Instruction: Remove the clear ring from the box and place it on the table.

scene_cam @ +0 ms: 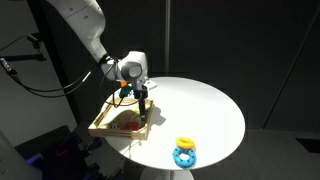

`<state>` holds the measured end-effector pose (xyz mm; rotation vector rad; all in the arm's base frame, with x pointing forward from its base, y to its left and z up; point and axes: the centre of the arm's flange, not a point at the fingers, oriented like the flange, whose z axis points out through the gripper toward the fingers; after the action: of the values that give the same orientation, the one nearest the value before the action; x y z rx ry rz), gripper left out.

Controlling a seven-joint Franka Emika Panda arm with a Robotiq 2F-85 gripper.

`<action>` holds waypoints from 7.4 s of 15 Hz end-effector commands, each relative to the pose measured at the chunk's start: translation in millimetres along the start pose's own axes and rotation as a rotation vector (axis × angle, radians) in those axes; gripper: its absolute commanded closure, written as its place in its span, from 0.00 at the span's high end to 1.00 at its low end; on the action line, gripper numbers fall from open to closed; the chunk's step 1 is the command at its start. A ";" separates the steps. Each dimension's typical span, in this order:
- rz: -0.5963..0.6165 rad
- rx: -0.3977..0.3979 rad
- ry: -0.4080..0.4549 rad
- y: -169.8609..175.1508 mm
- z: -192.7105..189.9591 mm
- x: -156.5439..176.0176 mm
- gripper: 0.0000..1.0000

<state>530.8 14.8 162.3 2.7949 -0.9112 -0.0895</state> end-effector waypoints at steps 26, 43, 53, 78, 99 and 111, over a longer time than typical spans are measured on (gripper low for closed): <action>0.029 -0.003 0.039 -51.6 3.9 -0.4 1.00; 0.045 -0.014 0.056 -51.3 1.3 -6.0 0.05; 0.049 -0.004 0.057 -43.6 -8.8 -8.3 0.58; 0.101 0.057 0.088 -24.9 20.7 -22.8 0.74; 0.179 0.075 0.236 17.4 -68.0 33.3 0.09; 0.264 -0.086 0.256 67.1 -24.9 67.1 0.09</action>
<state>547.2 -69.0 209.9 2.5576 -1.1618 0.2648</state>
